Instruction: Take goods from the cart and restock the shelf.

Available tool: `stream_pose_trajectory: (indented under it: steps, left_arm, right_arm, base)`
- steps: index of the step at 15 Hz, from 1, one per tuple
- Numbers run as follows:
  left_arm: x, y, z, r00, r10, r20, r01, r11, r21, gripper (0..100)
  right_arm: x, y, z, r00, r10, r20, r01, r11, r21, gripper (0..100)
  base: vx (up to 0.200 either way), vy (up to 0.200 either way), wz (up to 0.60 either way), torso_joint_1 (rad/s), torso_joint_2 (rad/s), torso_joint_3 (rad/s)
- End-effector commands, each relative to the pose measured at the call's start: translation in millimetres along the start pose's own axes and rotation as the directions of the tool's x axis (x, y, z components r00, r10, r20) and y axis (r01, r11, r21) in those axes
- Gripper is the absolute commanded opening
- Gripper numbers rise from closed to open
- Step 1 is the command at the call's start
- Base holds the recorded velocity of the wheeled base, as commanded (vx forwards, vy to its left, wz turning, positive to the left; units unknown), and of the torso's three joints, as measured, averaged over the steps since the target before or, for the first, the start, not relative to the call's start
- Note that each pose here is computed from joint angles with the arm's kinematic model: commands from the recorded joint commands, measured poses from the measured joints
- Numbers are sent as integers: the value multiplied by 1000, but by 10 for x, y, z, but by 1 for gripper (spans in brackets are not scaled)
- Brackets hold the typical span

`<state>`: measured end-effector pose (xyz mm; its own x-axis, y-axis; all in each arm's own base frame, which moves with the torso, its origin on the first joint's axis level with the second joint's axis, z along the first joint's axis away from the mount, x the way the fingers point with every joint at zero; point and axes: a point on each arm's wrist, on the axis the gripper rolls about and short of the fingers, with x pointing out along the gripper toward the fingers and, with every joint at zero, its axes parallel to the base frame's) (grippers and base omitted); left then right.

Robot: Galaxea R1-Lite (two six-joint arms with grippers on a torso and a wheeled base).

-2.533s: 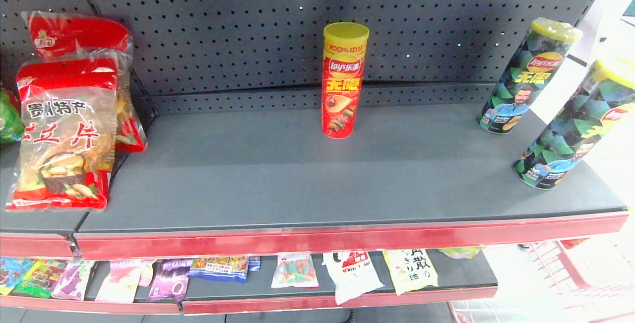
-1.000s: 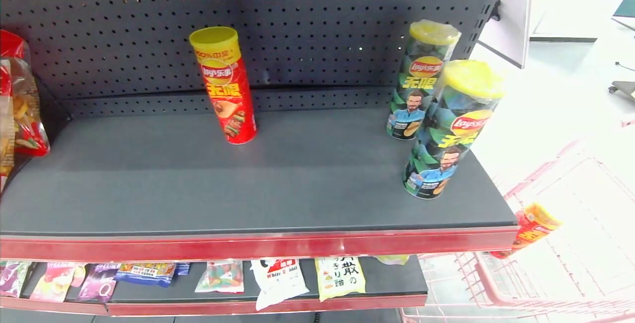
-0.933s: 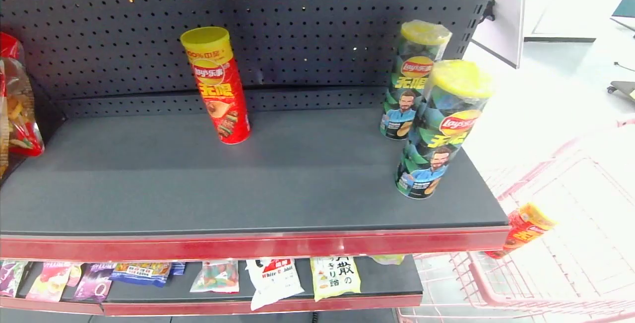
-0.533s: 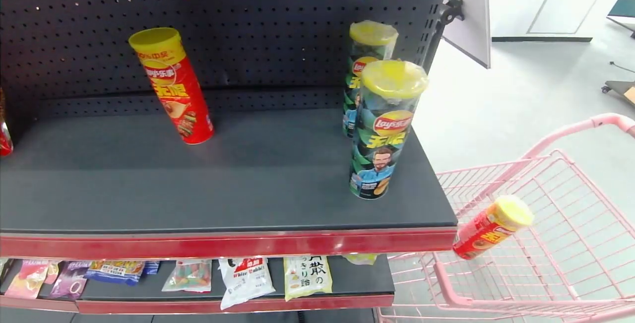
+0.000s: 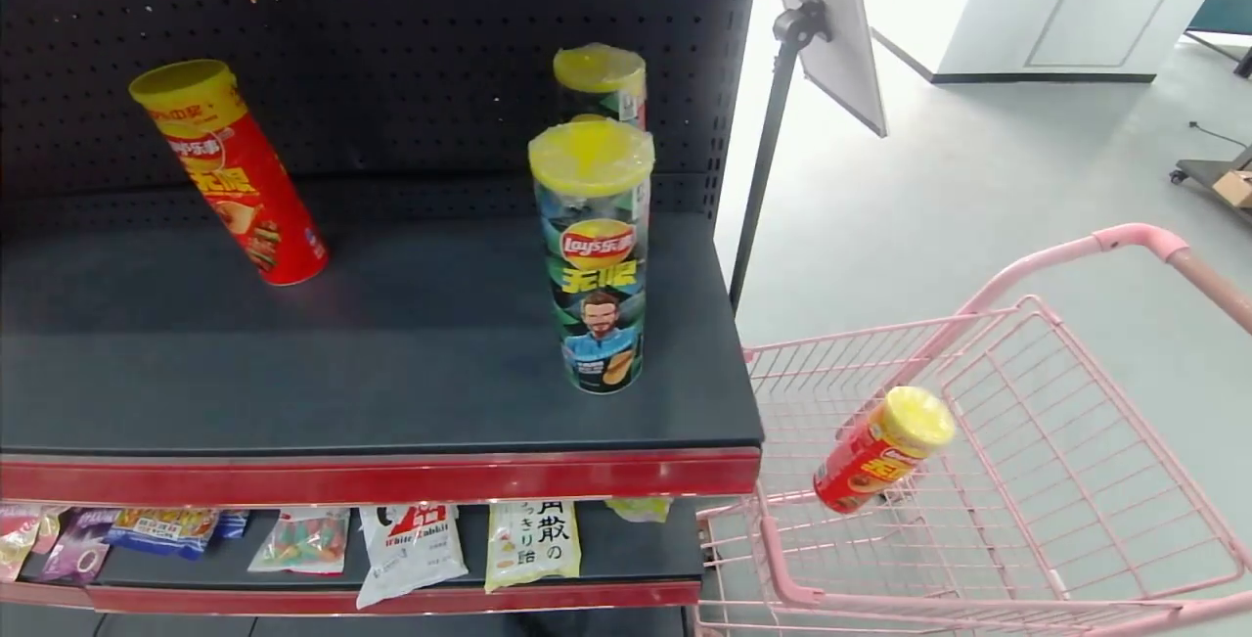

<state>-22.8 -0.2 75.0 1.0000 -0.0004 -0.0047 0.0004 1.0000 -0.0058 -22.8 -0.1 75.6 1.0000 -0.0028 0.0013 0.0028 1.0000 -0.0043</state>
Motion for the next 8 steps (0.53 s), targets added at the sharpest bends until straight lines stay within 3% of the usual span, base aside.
stream_pose_trajectory:
  steps: [1, 6, 8]
  left_arm:
    - [1, 0, 0, 1000, 0, -1, 0, 1000, -2, 100]
    - [1, 0, 0, 1000, 0, -1, 0, 1000, -2, 100]
    - [1, 0, 0, 1000, 0, -1, 0, 1000, 1, 100]
  right_arm:
    - [0, 0, 1, 1000, 0, 0, 0, 1000, 0, 100]
    - [0, 0, 1, 1000, 0, 0, 0, 1000, 0, 100]
    - [0, 0, -1, 1000, 0, -1, 0, 1000, 0, 100]
  base:
    - [0, -200, 0, 7, -7, 2]
    - [0, -200, 0, 4, 1, 2]
    - [0, 0, 0, 0, 0, 0]
